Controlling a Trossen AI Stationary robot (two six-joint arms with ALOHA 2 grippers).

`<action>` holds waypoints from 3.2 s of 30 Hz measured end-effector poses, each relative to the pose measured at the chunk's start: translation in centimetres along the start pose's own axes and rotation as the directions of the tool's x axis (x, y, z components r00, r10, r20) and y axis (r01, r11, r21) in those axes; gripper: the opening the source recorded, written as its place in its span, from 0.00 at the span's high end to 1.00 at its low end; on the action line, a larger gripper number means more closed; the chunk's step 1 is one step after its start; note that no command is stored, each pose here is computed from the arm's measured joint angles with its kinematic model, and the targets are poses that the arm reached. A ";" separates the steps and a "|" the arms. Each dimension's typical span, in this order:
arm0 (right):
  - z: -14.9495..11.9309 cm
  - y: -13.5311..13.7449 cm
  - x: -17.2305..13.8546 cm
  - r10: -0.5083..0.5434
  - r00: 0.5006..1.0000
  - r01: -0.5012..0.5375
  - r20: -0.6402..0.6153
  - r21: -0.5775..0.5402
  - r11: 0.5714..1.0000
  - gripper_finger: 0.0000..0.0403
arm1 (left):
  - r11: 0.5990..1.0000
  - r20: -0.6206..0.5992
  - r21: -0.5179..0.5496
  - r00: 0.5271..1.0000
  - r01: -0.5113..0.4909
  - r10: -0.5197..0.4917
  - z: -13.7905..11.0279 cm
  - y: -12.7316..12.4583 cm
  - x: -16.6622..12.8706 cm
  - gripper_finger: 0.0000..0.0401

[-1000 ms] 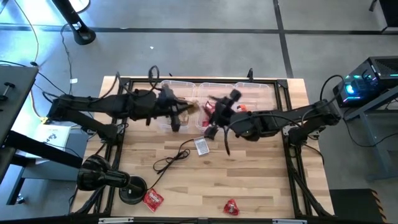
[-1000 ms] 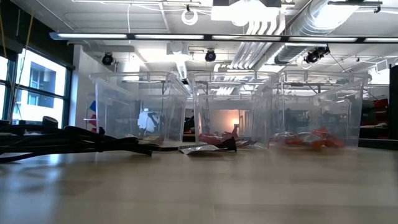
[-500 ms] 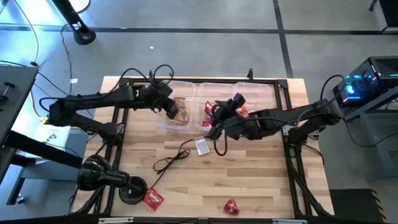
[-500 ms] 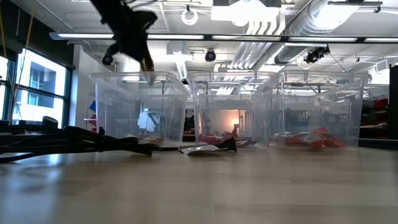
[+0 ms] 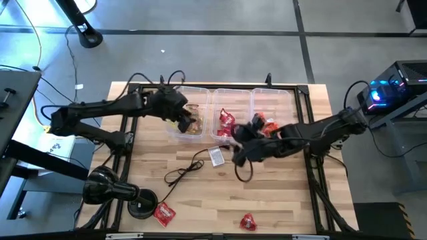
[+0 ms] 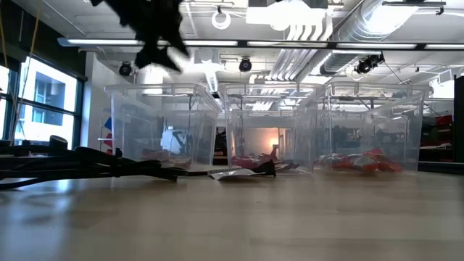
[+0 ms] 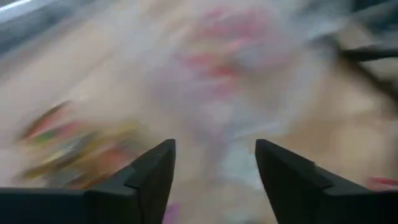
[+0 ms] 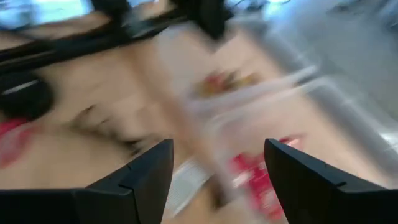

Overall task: Sort candy
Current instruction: Put the red candy pack into the middle transparent bin

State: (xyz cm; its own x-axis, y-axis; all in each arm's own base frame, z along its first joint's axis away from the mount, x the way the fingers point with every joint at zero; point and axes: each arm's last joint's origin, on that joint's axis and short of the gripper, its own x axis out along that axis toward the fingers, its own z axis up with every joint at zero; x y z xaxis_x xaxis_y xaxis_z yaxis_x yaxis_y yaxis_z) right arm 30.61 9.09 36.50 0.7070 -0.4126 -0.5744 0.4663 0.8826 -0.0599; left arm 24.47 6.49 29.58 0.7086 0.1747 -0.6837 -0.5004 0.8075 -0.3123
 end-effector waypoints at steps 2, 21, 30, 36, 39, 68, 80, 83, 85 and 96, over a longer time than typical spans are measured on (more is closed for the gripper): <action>-0.7 0.9 -0.7 0.121 0.990 -0.120 -0.075 0.030 0.992 0.39 | 0.986 0.050 0.013 0.985 0.166 -0.167 0.7 -1.7 -1.2 0.43; -19.6 13.8 -0.2 0.616 0.601 -0.377 -0.510 0.498 0.781 0.39 | 0.860 0.096 0.155 0.859 0.486 -0.503 -3.8 -11.8 -4.9 0.40; -23.7 16.1 3.2 0.484 0.597 -0.300 -0.640 0.382 0.874 0.40 | 0.871 0.072 0.126 0.871 0.476 -0.486 -4.1 -12.3 -3.4 0.40; -24.2 15.4 2.9 0.392 0.627 -0.270 -0.673 0.284 0.920 0.68 | 0.854 0.120 0.113 0.847 0.507 -0.519 -3.6 -12.4 -3.8 0.40; -23.9 14.4 2.4 0.326 0.631 -0.261 -0.704 0.204 0.944 0.92 | 0.844 0.151 0.127 0.831 0.521 -0.535 -3.2 -12.3 -4.3 0.40; -1.3 -4.5 5.3 -0.169 0.985 0.173 -0.041 0.159 0.972 0.83 | 0.903 0.467 0.144 0.776 0.405 -0.423 -0.8 -10.1 -8.7 0.40; -0.8 -8.8 9.3 -0.094 0.975 0.111 -0.201 0.075 0.991 0.42 | 0.910 0.411 0.145 0.813 0.388 -0.412 -1.7 -10.9 -7.8 0.41; -0.5 -8.6 7.9 -0.055 0.983 0.066 -0.176 0.058 0.996 0.39 | 0.925 0.260 0.181 0.891 0.334 -0.372 -3.3 -12.0 -5.4 0.41; -0.3 -8.6 6.8 -0.047 0.986 0.056 -0.161 0.053 0.997 0.39 | 0.927 0.153 0.216 0.927 0.306 -0.342 -3.7 -13.1 -4.2 0.41; -0.7 -8.9 3.2 -0.060 0.984 0.074 -0.165 0.078 0.994 0.38 | 0.782 -0.468 0.547 0.884 0.300 -0.012 -4.4 -18.2 2.2 0.41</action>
State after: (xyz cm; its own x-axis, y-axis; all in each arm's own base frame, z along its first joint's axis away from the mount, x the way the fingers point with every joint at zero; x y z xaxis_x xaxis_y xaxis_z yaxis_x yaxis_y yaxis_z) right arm 28.39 0.07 34.63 0.5804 -0.4218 -0.6966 0.5571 0.8296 -0.0382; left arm 32.91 -10.28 30.89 0.3993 -0.1193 -0.9090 0.0938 0.9916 -0.0889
